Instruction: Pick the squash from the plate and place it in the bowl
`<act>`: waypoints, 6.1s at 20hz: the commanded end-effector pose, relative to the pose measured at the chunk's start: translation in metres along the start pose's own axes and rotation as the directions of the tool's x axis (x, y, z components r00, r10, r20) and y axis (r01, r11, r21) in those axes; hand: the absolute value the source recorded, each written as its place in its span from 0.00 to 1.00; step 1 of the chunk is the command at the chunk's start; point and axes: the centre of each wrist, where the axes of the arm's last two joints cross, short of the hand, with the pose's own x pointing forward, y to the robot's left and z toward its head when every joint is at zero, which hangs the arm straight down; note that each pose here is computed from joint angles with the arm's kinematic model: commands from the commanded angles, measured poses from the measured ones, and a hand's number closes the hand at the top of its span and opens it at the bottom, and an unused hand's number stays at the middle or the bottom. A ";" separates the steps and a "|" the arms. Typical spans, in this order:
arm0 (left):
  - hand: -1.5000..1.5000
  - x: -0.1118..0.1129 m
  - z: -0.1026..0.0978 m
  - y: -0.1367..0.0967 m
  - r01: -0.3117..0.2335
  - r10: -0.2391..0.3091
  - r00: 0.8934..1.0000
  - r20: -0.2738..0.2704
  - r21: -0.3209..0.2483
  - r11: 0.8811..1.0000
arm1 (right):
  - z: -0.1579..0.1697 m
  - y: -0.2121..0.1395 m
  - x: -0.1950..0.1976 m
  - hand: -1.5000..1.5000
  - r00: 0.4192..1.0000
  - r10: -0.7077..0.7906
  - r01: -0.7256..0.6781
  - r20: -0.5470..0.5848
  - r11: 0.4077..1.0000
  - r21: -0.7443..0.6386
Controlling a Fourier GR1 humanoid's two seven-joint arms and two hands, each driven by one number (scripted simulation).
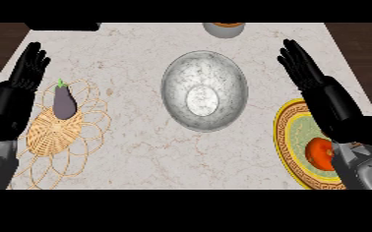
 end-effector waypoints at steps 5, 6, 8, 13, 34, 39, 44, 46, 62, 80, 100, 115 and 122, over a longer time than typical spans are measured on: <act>0.50 -0.011 0.000 0.010 -0.087 0.083 0.996 0.035 0.148 0.985 | 0.008 0.040 0.017 0.00 0.962 -0.262 0.239 0.071 0.942 0.237; 0.50 -0.007 -0.012 0.027 -0.100 0.094 0.995 0.043 0.182 0.978 | 0.005 0.030 0.009 0.00 0.948 -0.307 0.277 0.080 0.923 0.267; 0.50 -0.008 -0.001 0.014 -0.124 0.127 0.992 -0.008 0.171 0.977 | 0.021 -0.022 0.000 0.00 0.945 0.327 -0.323 0.019 0.940 -0.110; 0.50 -0.016 0.005 0.001 -0.134 0.141 0.989 -0.031 0.182 0.974 | 0.090 0.037 -0.015 0.00 0.934 0.324 -0.288 0.153 0.933 -0.218; 0.50 -0.017 -0.004 0.005 -0.146 0.154 0.987 -0.037 0.169 0.975 | 0.128 -0.036 0.120 0.00 0.481 0.819 -0.719 -0.314 0.573 0.392; 0.50 -0.001 -0.012 0.013 -0.156 0.160 0.987 -0.012 0.147 0.977 | 0.124 -0.044 0.133 0.00 0.409 0.851 -0.697 -0.329 0.524 0.489; 0.50 -0.005 -0.005 0.010 -0.162 0.168 0.985 -0.033 0.137 0.977 | 0.133 -0.059 0.106 0.00 0.386 0.842 -0.685 -0.376 0.535 0.495; 0.50 -0.005 -0.009 0.006 -0.161 0.167 0.986 -0.025 0.157 0.974 | 0.130 -0.065 0.109 0.00 0.399 0.834 -0.681 -0.381 0.548 0.486; 0.50 -0.015 -0.018 -0.001 -0.150 0.154 0.988 -0.015 0.154 0.977 | 0.133 -0.070 0.002 0.00 0.362 0.831 -0.642 -0.423 0.551 0.532; 0.50 -0.003 -0.033 0.008 -0.159 0.163 0.986 -0.019 0.137 0.978 | 0.118 -0.078 -0.025 0.00 0.386 0.833 -0.638 -0.396 0.551 0.538; 0.50 -0.003 -0.013 0.011 -0.155 0.159 0.987 -0.019 0.141 0.978 | 0.124 -0.089 -0.099 0.00 0.322 0.832 -0.624 -0.452 0.546 0.559; 0.50 -0.006 -0.005 0.015 -0.146 0.154 0.988 -0.030 0.178 0.973 | 0.198 -0.115 -0.087 1.00 0.104 0.751 -0.737 -0.652 0.499 0.456; 0.50 -0.018 -0.007 0.010 -0.163 0.168 0.986 -0.015 0.164 0.973 | 0.229 -0.097 -0.038 1.00 0.081 0.679 -0.812 -0.729 0.469 0.346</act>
